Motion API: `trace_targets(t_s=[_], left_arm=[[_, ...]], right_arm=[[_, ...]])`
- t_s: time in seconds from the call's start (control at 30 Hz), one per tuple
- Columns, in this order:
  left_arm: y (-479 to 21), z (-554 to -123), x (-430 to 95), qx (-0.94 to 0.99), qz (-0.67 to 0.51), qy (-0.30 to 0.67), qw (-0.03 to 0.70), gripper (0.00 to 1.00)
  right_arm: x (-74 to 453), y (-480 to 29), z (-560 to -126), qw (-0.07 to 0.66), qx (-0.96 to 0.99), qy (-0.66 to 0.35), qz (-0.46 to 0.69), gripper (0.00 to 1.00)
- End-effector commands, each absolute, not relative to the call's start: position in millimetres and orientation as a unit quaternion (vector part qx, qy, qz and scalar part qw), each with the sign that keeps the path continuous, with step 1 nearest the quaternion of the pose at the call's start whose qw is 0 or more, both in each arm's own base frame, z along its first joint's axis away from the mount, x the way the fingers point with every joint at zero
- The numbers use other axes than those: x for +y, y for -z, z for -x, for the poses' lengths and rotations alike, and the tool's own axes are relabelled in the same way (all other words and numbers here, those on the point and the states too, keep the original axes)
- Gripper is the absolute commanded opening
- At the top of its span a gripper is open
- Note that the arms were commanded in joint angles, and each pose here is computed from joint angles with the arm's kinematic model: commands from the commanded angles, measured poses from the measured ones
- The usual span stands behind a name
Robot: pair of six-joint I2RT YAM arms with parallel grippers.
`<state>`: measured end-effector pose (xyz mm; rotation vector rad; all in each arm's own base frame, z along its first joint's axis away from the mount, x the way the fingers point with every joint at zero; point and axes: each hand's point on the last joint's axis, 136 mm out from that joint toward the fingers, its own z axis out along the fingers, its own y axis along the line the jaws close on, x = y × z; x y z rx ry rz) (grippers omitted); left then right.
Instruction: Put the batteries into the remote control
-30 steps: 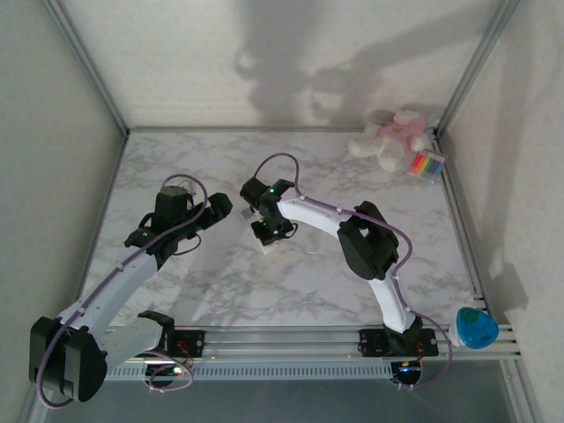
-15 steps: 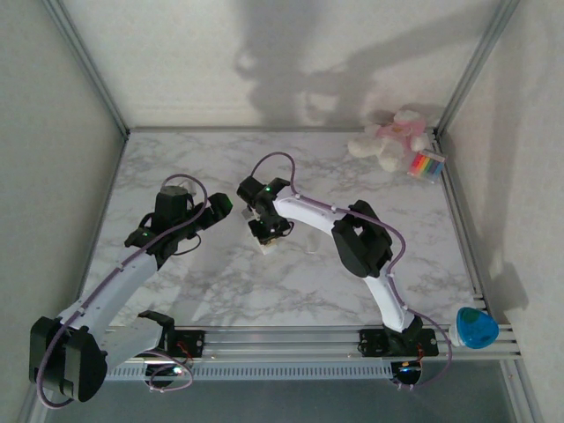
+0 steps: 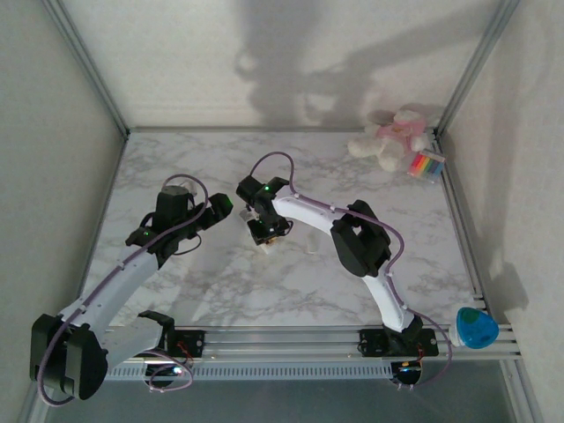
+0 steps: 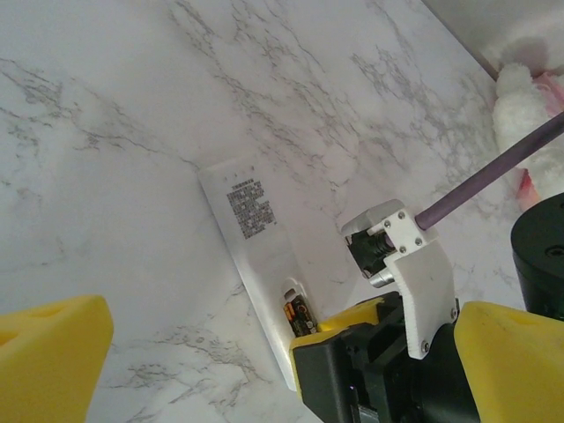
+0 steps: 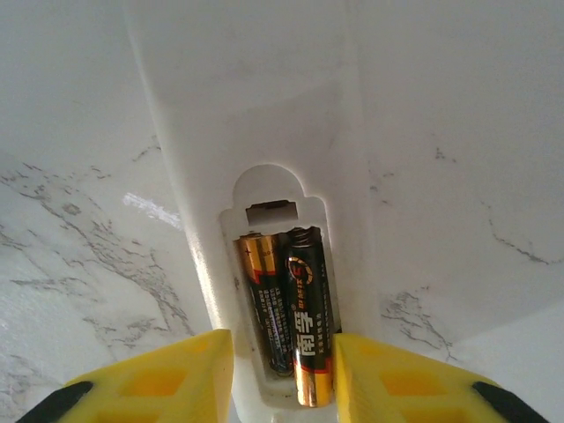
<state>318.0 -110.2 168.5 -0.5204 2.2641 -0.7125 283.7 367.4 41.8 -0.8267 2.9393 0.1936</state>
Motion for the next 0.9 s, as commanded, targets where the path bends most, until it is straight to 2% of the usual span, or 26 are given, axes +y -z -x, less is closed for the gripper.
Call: trace_targets(t_s=[0.0,0.1,0.37,0.6,0.77,0.87], left_arm=[[-165,-321,-107,0.877,0.193,0.265,0.352,1.0],[-167,-324,-110,0.878,0.185,0.265,0.352,1.0],[-172,-337,-119,0.884,0.132,0.251,0.371,0.99],[-155,-340,-149,0.905,-0.001,0.181,0.386,0.99],[-140,-335,-175,0.914,-0.124,0.146,0.357,0.96],[-129,-339,-175,0.92,-0.153,0.114,0.341,0.91]], right_arm=[[367,-73,-293,0.078,0.959,-0.078,0.262,0.39],[363,-81,-291,0.087,0.959,-0.082,0.258,0.49],[345,-99,-286,0.122,0.963,-0.093,0.223,0.6],[318,-109,-279,0.15,0.965,-0.129,0.171,0.67],[300,-113,-270,0.163,0.963,-0.154,0.148,0.78],[286,-115,-267,0.17,0.963,-0.17,0.125,0.9]])
